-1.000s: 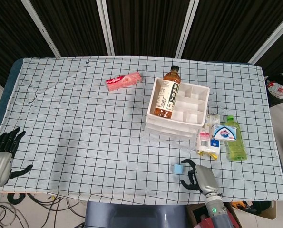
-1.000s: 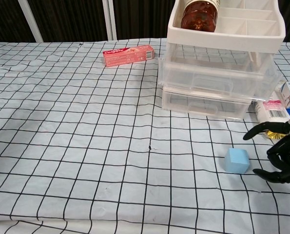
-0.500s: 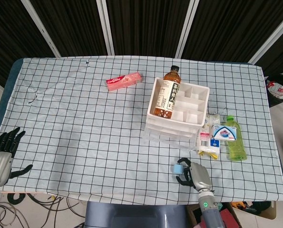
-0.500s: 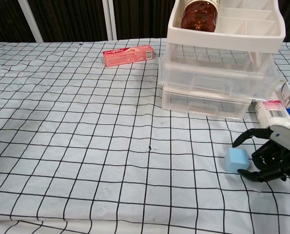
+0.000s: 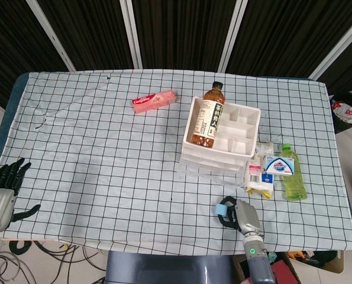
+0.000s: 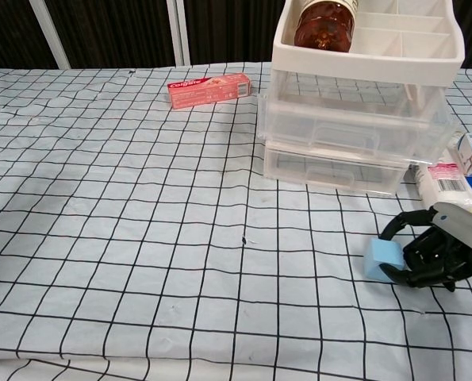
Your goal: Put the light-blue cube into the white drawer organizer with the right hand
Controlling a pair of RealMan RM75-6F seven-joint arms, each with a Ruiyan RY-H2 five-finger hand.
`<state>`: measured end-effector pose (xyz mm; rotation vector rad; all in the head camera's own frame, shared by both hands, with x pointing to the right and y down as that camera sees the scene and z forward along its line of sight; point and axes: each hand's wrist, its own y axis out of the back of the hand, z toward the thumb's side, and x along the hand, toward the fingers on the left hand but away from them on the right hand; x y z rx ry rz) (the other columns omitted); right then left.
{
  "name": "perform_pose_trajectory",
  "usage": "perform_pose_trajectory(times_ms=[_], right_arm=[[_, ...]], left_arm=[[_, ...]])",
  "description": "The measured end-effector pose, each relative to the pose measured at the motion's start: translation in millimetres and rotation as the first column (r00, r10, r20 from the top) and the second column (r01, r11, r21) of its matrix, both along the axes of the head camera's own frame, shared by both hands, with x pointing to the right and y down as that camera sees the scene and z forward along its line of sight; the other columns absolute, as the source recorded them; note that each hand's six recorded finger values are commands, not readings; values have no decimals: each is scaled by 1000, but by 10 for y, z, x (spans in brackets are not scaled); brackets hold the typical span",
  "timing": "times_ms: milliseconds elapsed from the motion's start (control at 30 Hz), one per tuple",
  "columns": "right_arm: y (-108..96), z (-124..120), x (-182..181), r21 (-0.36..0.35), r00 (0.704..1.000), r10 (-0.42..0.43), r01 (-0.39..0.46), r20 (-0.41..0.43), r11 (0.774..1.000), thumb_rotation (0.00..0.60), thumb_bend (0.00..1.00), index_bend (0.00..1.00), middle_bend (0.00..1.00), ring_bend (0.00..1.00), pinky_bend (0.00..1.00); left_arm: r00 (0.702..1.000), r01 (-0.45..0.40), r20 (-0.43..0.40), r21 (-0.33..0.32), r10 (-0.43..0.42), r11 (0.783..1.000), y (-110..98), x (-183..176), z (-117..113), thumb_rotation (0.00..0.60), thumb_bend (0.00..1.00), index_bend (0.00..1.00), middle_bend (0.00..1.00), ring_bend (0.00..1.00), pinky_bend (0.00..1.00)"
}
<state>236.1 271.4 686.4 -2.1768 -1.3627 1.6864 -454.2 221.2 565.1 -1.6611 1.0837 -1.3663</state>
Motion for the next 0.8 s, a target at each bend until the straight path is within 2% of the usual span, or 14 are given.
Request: perform_pose_trajectory(times_ms=[133,333,500,633,800], right_arm=[[3,-57,-19,7,1000,-4,4,17,1000,600,427,609,830,876,751],[-21,-305,24,38,998,-29,27,48,999,600,427,609,830,876,751],[-105,-658,213,88,997,-27,21,66,996,600,428,610,830,876,751],[-204,-987,353,130,995,1,-15,102,991,600,430,609,830,876,751],[-440,-1430,381,209,984,22,-59,176,976,600,430,609,830,876,751]], left_arm=[[1000,2,-1,2,-2,1000,-1,-4,-6,600,22,0,0,0,0],[1000,0,0,5,0,1000,-3,-6,-13,600,22,0,0,0,0],[1000,-4,2,6,4,1000,4,3,-12,600,22,0,0,0,0],[1000,-7,3,7,7,1000,9,12,-11,600,22,0,0,0,0],[1000,-12,5,7,12,1000,18,26,-6,600,22,0,0,0,0]])
